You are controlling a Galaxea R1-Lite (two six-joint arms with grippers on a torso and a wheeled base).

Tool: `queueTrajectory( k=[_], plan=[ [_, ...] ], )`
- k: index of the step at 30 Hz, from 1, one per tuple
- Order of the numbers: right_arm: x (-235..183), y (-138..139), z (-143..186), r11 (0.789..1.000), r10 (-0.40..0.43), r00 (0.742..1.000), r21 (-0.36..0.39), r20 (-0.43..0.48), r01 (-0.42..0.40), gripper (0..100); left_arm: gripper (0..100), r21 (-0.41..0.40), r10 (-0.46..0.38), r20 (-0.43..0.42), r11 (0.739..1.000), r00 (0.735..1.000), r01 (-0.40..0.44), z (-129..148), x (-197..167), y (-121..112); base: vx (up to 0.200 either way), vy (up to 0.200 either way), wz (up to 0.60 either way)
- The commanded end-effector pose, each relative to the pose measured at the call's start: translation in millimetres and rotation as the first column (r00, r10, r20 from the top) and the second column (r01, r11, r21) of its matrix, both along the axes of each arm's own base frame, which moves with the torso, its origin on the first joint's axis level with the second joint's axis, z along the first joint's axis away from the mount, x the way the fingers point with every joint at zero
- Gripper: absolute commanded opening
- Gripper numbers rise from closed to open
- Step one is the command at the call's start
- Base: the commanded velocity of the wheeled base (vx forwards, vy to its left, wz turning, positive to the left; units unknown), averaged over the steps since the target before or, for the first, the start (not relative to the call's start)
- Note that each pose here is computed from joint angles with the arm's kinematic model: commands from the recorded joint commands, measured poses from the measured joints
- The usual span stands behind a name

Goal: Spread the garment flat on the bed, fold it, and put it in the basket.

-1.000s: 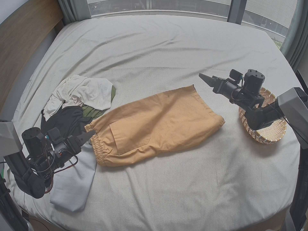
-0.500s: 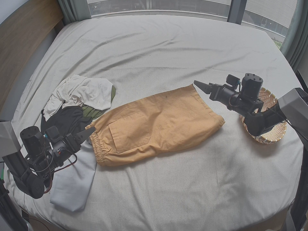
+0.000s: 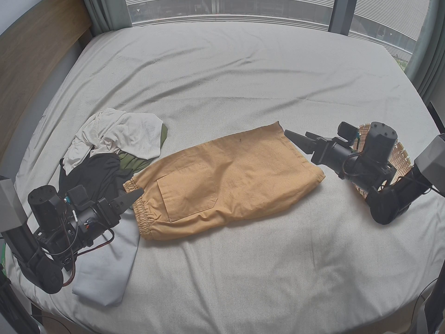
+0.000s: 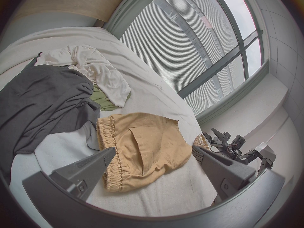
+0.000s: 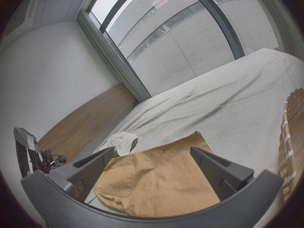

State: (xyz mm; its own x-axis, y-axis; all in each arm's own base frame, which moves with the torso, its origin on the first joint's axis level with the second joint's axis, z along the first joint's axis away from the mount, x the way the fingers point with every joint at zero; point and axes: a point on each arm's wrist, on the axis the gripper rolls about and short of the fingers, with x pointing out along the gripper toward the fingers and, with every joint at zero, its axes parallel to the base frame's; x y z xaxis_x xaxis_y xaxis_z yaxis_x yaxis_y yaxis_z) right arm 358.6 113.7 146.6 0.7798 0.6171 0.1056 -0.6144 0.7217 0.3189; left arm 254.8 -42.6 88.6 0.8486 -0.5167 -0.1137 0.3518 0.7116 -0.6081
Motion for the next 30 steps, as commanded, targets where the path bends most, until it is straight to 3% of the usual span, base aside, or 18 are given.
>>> queueTrajectory(
  k=[1, 12, 30],
  plan=[
    [-21.9, -3.2, -9.8, 1.0, 0.018, 1.0, 0.026, -0.018, -0.017, 100, 100, 0.002, -0.045, -0.008, 0.999, 0.999, 0.045, 0.7, -10.2, -9.8, 0.0, 0.0, 0.0],
    [-35.2, -7.5, -41.8, 1.0, 0.028, 0.998, 0.015, -0.062, -0.027, 100, 100, 0.008, -0.073, -0.024, 0.997, 0.997, 0.073, -2.5, -14.0, -16.4, 0.0, 0.0, 0.0],
    [-37.7, -10.1, -98.5, 0.999, 0.002, 0.97, -0.044, -0.244, -0.013, 100, 100, 0.018, -0.073, -0.054, 0.997, 0.996, 0.075, -10.2, -12.6, -18.1, 0.0, 0.0, 0.0]
  ],
)
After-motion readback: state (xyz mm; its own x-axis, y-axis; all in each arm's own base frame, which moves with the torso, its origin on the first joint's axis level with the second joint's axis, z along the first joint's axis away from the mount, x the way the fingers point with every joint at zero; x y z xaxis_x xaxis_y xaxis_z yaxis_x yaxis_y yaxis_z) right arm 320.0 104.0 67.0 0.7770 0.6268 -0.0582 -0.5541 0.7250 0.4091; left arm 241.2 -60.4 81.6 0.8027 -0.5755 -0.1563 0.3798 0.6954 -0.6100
